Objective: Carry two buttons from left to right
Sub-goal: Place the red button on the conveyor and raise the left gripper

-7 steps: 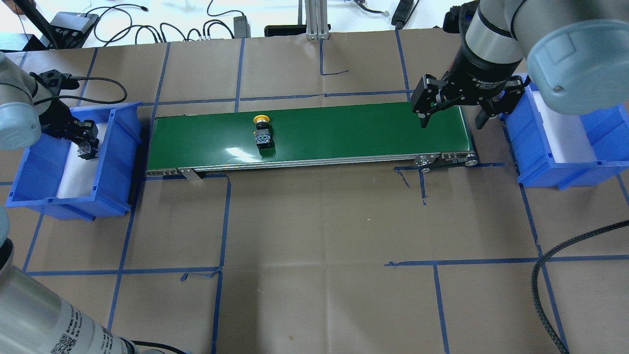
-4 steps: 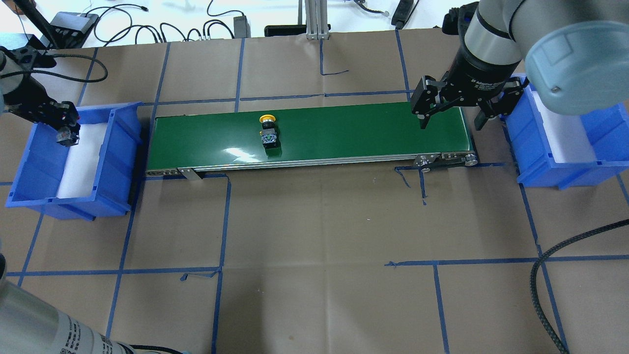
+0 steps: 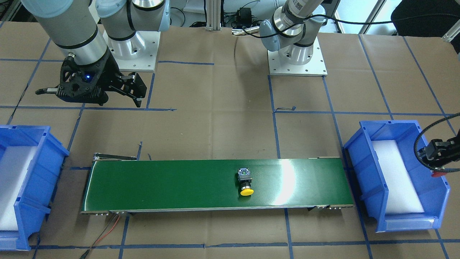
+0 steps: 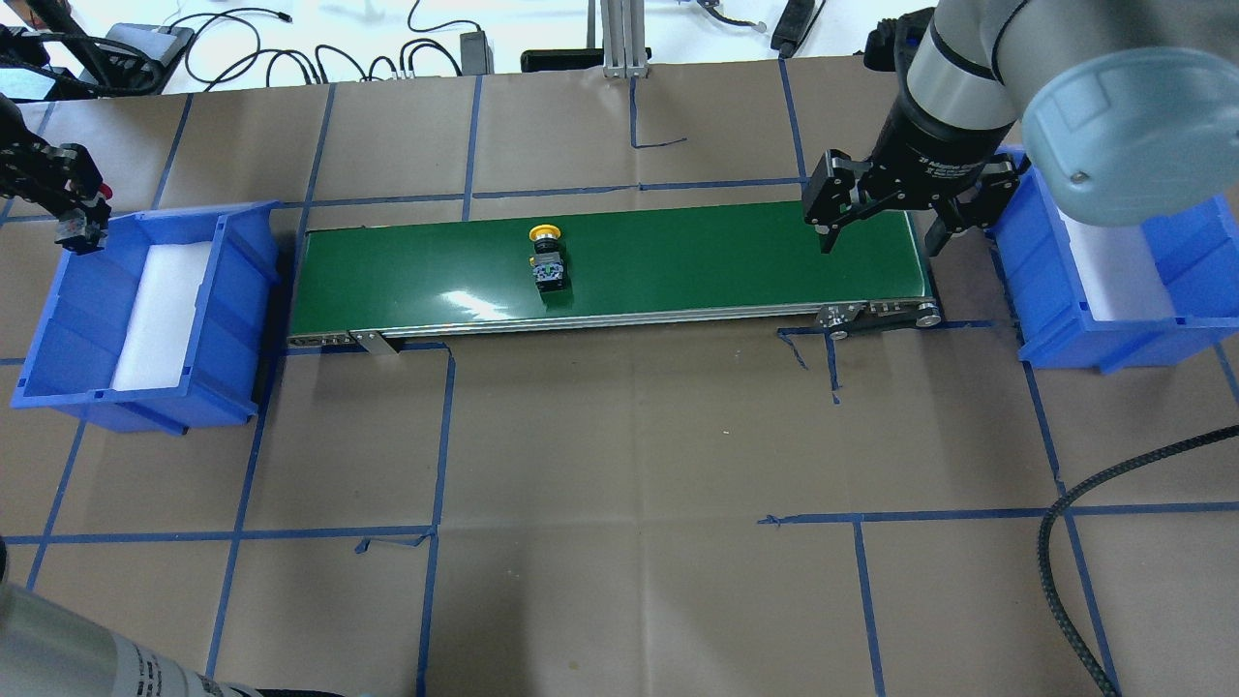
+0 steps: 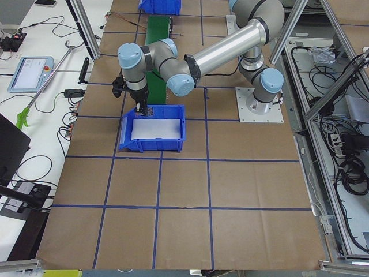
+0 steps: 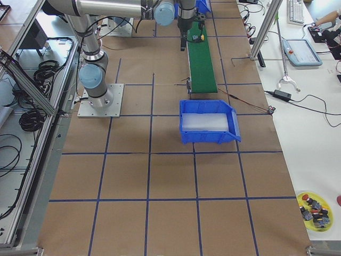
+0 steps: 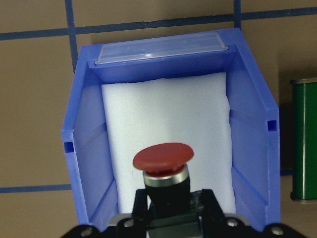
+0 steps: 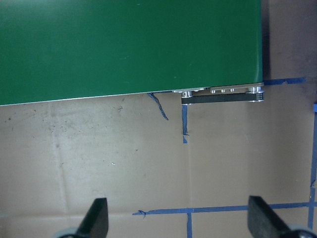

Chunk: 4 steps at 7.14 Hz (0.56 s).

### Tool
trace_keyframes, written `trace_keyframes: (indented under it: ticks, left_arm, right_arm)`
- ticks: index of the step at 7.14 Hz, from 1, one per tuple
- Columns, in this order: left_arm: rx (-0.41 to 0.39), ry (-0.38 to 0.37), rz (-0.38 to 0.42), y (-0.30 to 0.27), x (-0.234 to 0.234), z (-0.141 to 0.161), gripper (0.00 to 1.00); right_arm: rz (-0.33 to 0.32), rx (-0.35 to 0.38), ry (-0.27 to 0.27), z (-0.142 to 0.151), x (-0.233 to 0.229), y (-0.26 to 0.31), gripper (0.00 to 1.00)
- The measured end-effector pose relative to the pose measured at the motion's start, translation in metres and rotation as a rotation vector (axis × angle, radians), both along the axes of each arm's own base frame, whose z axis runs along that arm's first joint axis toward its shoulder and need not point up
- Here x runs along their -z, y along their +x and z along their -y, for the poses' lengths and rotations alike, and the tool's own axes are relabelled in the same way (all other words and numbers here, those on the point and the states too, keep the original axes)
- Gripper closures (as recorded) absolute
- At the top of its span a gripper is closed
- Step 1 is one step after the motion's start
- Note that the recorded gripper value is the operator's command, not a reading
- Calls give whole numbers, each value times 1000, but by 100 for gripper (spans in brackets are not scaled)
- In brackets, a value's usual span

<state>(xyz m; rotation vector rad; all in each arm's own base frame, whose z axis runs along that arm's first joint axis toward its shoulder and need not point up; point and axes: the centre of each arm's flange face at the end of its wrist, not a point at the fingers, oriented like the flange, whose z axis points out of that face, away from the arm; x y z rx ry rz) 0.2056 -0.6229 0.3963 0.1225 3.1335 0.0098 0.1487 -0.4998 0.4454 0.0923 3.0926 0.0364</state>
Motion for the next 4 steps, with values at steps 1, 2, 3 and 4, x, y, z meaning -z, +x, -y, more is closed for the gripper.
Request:
trace_keyframes:
  ticks: [1, 2, 3, 4]
  left_arm:
    - [2, 5, -1, -17, -2, 2, 100]
    - [4, 9, 0, -41, -2, 7, 100]
    - [2, 10, 1, -71, -2, 13, 100]
    - [-1, 11, 2, -102, -3, 18, 100]
  right_arm:
    - [12, 0, -7, 3, 2, 1, 0]
    - [17, 0, -17, 8, 5, 2, 0]
    - [20, -1, -17, 13, 11, 2, 0]
    - [20, -1, -8, 18, 19, 2, 0]
